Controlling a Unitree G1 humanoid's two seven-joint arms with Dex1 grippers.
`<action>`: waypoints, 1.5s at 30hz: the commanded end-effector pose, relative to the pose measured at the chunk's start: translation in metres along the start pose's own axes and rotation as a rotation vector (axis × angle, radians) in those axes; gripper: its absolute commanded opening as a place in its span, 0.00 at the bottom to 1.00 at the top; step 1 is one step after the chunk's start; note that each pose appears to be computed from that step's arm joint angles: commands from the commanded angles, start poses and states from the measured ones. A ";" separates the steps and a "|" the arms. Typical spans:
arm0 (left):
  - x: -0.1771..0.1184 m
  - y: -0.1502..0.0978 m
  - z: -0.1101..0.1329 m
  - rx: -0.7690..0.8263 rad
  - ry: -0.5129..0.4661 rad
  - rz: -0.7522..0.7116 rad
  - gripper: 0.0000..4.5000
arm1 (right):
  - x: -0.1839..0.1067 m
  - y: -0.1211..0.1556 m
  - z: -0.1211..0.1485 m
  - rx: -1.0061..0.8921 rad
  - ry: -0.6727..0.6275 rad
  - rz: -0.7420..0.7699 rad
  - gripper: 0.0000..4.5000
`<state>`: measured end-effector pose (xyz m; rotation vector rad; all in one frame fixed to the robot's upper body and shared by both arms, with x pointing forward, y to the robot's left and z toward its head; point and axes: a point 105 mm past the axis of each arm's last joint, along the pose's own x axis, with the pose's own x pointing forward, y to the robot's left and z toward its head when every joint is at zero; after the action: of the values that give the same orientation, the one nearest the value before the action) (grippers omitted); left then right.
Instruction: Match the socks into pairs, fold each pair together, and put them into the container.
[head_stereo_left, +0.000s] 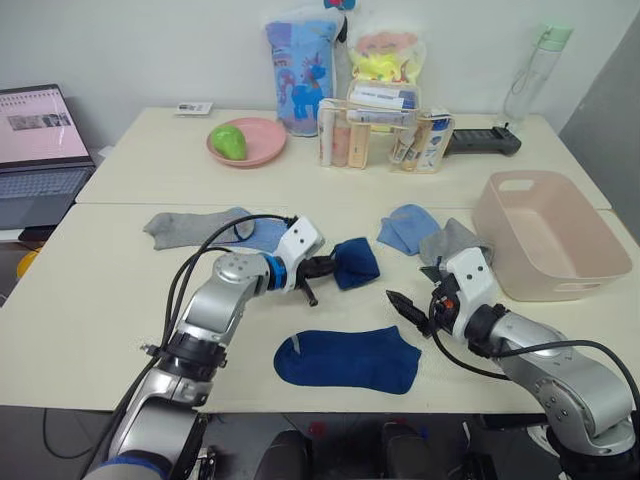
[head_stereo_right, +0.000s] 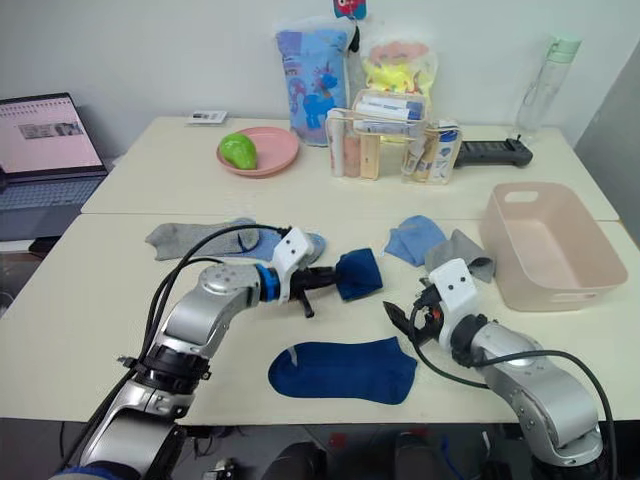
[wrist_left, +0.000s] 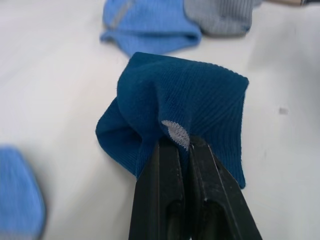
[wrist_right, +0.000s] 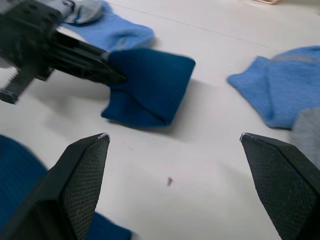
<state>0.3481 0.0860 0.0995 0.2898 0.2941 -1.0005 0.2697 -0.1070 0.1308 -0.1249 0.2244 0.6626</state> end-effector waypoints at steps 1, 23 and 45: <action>0.002 -0.007 0.003 -0.024 -0.013 -0.018 0.01 | 0.000 0.008 0.010 -0.033 -0.043 0.024 1.00; -0.003 -0.002 0.016 0.126 -0.013 0.001 0.43 | 0.000 0.008 0.005 -0.063 -0.019 0.039 1.00; -0.004 -0.048 0.113 0.116 -0.221 -0.311 0.00 | -0.044 -0.024 0.010 -0.098 0.009 -0.050 1.00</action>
<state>0.3232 0.0345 0.1772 0.2544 0.1641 -1.3026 0.2575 -0.1463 0.1327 -0.2046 0.2619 0.6193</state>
